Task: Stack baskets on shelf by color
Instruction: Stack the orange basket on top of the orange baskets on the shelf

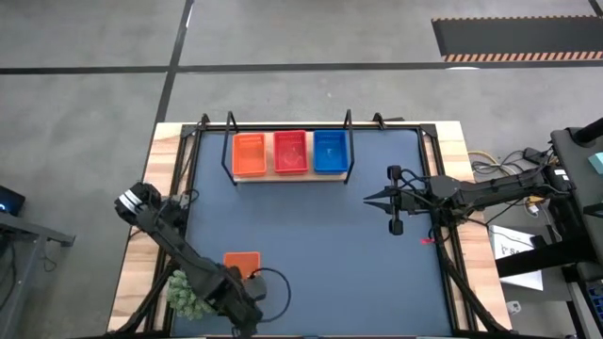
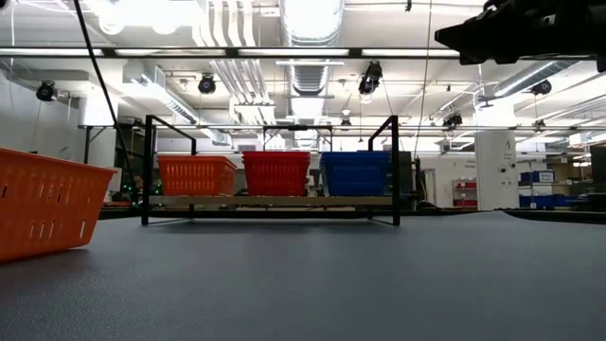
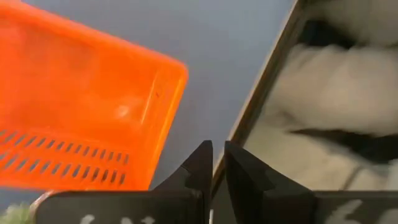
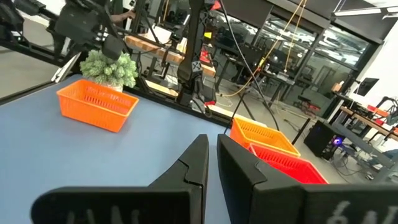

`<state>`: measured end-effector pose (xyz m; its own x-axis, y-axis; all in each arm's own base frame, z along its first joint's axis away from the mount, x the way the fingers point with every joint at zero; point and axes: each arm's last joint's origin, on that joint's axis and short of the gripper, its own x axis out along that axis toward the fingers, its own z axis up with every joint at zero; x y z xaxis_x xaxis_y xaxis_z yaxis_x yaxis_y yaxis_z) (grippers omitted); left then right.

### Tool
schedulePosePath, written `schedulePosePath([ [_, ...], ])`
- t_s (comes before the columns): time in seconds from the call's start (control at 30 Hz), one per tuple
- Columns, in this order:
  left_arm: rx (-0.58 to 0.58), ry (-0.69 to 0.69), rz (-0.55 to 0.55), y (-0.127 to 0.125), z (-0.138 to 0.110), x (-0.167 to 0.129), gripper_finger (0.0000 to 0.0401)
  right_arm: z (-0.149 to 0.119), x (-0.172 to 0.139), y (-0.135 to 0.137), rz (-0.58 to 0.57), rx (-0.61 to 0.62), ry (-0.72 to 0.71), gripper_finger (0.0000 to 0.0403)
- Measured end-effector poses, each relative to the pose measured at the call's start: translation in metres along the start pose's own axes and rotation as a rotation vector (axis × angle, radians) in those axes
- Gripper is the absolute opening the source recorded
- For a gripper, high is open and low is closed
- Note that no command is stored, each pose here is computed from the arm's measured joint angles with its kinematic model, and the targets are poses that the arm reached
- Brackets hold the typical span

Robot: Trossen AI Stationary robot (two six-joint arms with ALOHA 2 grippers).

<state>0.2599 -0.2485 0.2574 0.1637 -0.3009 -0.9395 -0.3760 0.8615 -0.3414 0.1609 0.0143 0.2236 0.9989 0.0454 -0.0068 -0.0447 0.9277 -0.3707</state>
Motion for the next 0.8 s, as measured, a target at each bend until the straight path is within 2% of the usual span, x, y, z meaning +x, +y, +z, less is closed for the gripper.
schedulePosePath([
  [0.13, 0.077, 0.046, 0.075, -0.006, -0.006, 0.015, 0.0024, 0.0, 0.0, 0.0, 0.002, 0.0, 0.004, 0.0027],
  [0.3, 0.127, 0.053, 0.115, -0.005, -0.005, 0.027, 0.003, 0.0, 0.0, 0.0, 0.002, 0.001, 0.003, 0.0027],
  [0.63, 0.248, 0.02, 0.186, -0.001, -0.006, 0.028, 0.0102, 0.0, 0.0, 0.0, 0.002, 0.004, 0.004, 0.0027],
  [0.8, 0.296, 0.015, 0.198, 0.001, -0.006, 0.03, 0.0113, -0.001, 0.0, 0.0, 0.002, 0.004, 0.004, 0.0027],
])
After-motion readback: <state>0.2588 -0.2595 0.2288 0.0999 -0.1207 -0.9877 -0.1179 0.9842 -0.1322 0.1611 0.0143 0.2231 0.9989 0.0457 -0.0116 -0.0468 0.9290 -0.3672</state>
